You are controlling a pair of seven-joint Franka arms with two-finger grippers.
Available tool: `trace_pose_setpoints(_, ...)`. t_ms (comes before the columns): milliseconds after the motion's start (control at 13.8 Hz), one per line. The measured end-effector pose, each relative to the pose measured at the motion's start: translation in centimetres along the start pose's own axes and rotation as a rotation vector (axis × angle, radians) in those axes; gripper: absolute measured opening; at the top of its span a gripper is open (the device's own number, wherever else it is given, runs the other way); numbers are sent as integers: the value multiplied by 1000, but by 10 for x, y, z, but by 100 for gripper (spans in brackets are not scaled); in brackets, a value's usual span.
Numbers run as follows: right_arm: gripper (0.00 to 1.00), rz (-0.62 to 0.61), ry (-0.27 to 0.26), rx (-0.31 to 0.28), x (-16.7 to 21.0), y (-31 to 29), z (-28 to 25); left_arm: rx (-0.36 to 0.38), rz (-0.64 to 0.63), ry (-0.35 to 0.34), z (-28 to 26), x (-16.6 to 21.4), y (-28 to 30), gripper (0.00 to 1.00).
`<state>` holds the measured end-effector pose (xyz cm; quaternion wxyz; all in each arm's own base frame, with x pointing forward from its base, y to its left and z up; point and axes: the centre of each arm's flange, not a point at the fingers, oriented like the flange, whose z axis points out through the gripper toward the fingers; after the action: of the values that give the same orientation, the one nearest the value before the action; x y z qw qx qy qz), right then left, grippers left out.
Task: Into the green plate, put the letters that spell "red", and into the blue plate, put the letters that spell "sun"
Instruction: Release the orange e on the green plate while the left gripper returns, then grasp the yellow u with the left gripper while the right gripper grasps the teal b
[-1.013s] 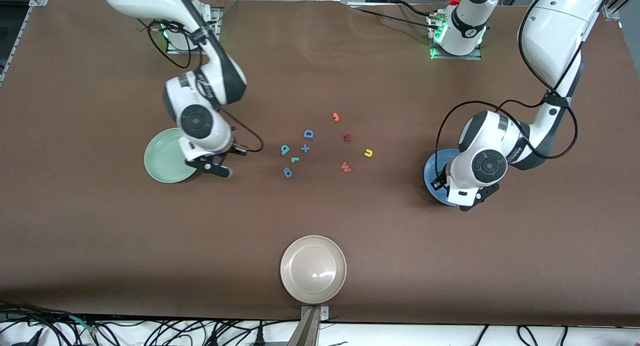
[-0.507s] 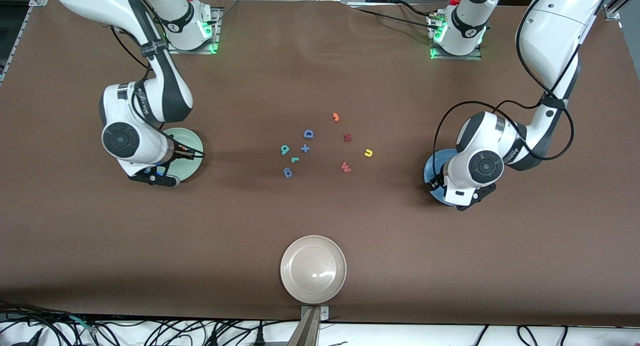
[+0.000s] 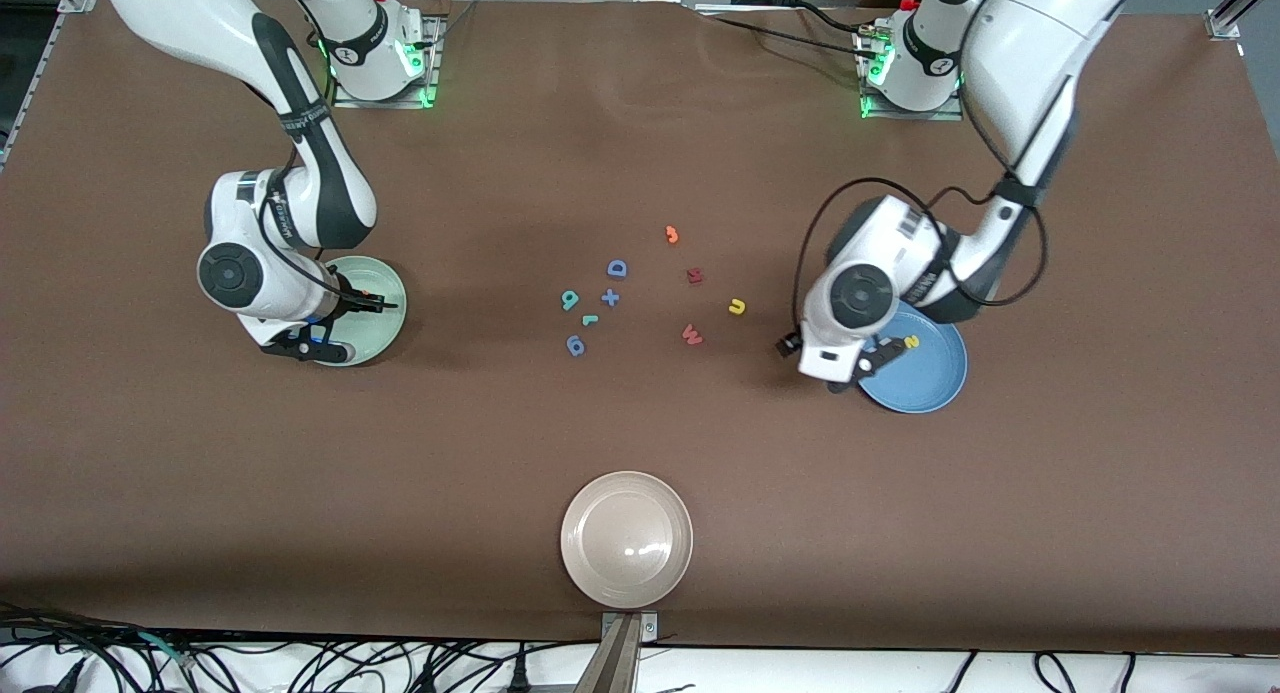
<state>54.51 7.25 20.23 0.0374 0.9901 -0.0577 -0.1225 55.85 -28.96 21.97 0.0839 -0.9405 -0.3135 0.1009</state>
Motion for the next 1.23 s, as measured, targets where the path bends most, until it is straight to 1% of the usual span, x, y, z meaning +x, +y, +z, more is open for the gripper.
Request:
trace_pose_setpoints(72, 27, -3, -3, -2, 0, 3, 8, 4, -50, -2, 2, -17, 8, 100)
trace_pose_setpoints(217, 27, -7, -11, -4, 2, 8, 15, 11, -143, -3, 10, -37, 18, 100)
trace_pose_setpoints(290, 32, -6, -10, -3, 2, 9, 16, 1, -186, -5, 16, -41, 22, 99)
trace_pose_setpoints(434, 51, -3, -4, 3, 3, 9, 14, -35, -265, -13, 30, -45, 32, 99)
trace_pose_setpoints(579, 74, 11, 5, 25, 4, 8, 6, -45, -307, -23, 42, -47, 37, 98)
trace_pose_setpoints(651, 83, 19, 6, 40, 4, 6, -2, -44, -316, -25, 46, -49, 38, 97)
trace_pose_setpoints(724, 88, 31, -6, 60, 3, 3, -13, -42, -327, -26, 48, -51, 39, 97)
trace_pose_setpoints(869, 87, 59, -39, 93, -1, -16, -46, -36, -347, -35, 52, -56, 41, 93)
trace_pose_setpoints(941, 87, 82, -41, 102, -4, -31, -63, -35, -354, -45, 53, -58, 42, 93)
trace_pose_setpoints(1013, 87, 107, -35, 109, -9, -48, -75, -37, -359, -50, 53, -59, 43, 89)
trace_pose_setpoints(1086, 87, 136, -29, 117, -14, -67, -83, -37, -367, -59, 53, -59, 43, 88)
trace_pose_setpoints(1158, 87, 170, -26, 122, -20, -87, -88, -38, -375, -69, 53, -59, 43, 83)
trace_pose_setpoints(1230, 87, 204, -25, 127, -26, -107, -92, -38, -381, -76, 53, -60, 43, 83)
